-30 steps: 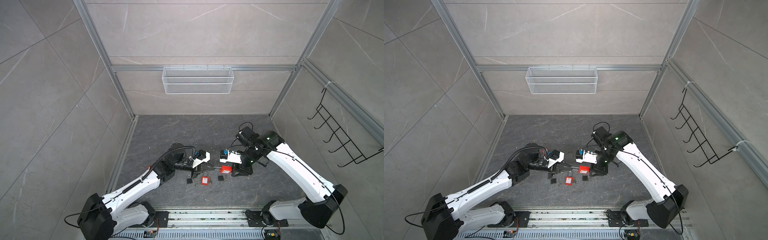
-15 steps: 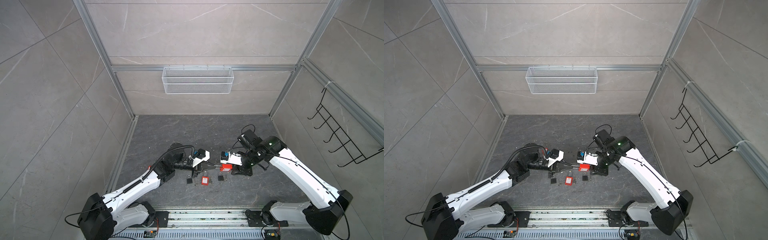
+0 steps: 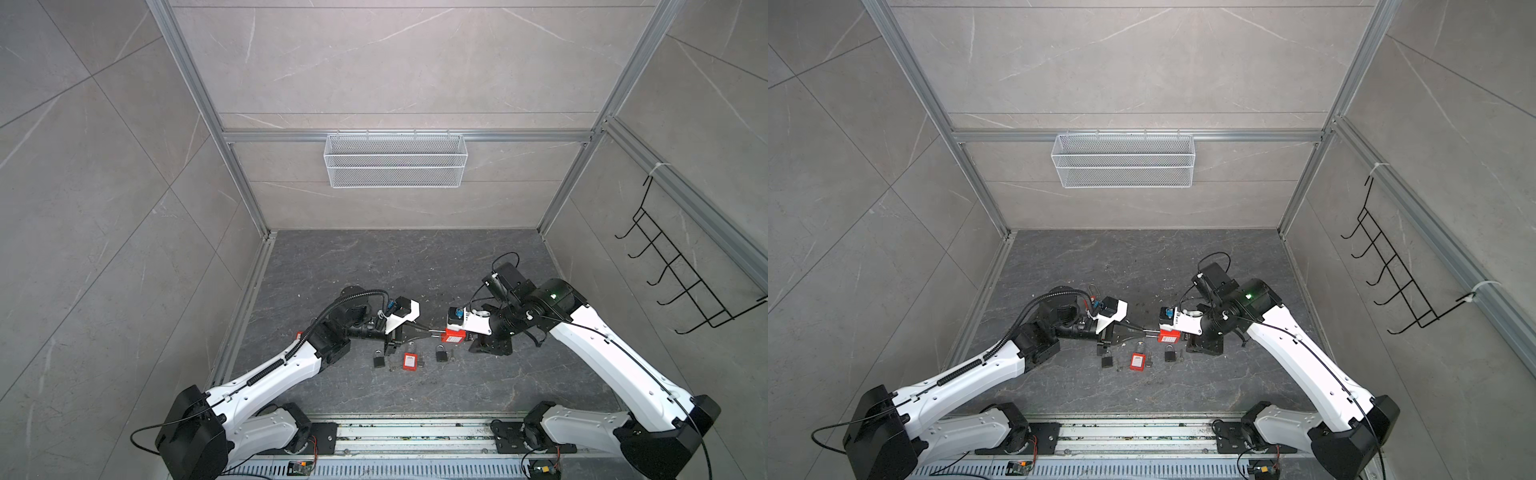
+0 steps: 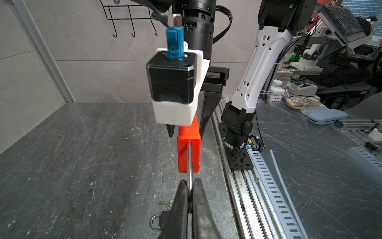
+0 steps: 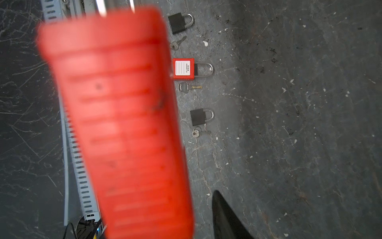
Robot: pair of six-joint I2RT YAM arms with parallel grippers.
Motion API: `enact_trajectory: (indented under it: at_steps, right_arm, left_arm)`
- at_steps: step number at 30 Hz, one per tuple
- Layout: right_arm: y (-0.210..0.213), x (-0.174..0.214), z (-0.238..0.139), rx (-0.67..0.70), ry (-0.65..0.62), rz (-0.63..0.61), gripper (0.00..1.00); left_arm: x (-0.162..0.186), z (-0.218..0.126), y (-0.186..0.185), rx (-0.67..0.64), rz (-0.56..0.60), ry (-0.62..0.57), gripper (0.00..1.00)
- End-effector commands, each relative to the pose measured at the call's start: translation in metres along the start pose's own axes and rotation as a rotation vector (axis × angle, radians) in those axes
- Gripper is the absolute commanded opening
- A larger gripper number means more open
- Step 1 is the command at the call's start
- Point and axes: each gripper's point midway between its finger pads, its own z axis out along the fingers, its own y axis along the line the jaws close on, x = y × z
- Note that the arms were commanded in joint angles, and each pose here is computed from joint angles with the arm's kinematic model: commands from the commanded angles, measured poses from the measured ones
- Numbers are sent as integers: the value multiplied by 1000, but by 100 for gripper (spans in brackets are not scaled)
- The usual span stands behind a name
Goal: Lock with the key
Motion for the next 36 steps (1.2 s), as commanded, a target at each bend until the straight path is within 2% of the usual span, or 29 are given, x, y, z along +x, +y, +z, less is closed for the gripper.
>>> enact_trajectory:
  at_steps: [1, 12, 20, 28, 31, 33, 36]
  right_arm:
    - [7, -6, -9, -45, -7, 14, 47]
    - [2, -18, -6, -79, -24, 4, 37]
    - [-8, -17, 1, 18, -64, -1, 21]
    - [-17, -17, 0, 141, -78, -76, 16]
    - [-22, -15, 1, 196, -66, -110, 17]
    - [-25, -13, 0, 237, -62, -123, 23]
    - [-17, -8, 0, 217, -53, -151, 29]
  left_arm:
    - [-20, -1, -5, 43, 55, -44, 0]
    - [-20, -1, -7, 52, 53, -40, 0]
    - [-21, 0, -3, 32, 50, -50, 0]
    - [-19, 0, -2, 25, 43, -51, 0]
    - [-19, 0, -1, 22, 38, -50, 0]
    - [-19, 0, -1, 22, 36, -50, 0]
    - [-18, 0, -2, 25, 37, -48, 0]
